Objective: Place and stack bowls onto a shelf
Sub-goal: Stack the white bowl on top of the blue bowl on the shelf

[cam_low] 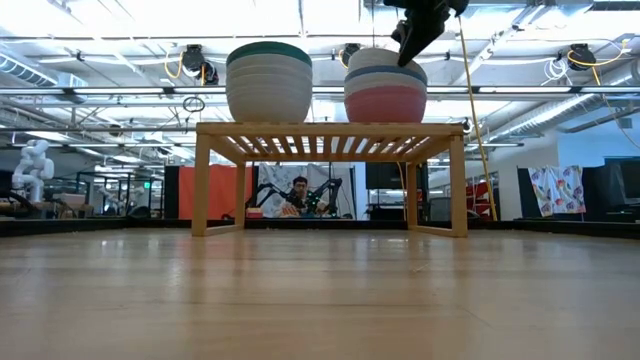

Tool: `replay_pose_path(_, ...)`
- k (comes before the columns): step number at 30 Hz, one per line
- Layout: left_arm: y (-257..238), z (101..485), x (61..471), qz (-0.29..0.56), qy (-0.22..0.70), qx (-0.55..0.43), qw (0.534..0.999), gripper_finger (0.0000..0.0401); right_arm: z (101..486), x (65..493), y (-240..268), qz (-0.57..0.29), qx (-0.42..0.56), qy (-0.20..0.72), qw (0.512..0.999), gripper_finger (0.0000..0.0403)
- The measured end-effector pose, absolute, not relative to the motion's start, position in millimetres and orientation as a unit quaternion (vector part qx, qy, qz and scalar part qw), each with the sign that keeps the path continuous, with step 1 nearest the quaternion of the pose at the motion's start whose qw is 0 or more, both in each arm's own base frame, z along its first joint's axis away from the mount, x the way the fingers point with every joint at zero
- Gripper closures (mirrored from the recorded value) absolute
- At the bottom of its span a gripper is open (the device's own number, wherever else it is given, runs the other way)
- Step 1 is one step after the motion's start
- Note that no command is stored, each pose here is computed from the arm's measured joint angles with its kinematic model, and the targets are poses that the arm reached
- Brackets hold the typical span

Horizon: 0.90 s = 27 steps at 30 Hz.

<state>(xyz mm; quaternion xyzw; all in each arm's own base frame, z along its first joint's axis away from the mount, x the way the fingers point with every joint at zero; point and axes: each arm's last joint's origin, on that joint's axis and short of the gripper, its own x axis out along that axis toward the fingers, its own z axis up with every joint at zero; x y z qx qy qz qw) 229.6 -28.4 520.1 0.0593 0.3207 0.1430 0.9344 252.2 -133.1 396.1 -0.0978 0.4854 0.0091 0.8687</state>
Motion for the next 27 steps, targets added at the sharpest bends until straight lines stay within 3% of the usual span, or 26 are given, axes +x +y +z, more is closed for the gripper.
replay_pose_path(14,-28.5,520.0,229.5,0.143,0.321,0.059,0.934,0.0345,410.9,240.6,-125.1,0.005,-0.135,0.457,0.879,0.0288)
replay_pose_path(24,-28.4,519.9,229.4,0.143,0.322,0.059,0.934,0.0345,453.6,235.7,-119.7,-0.058,-0.214,0.294,0.93,0.0278)
replay_pose_path(27,-28.4,519.8,229.3,0.143,0.322,0.059,0.934,0.0345,458.8,244.4,-124.8,-0.086,-0.214,0.257,0.938,0.0291)
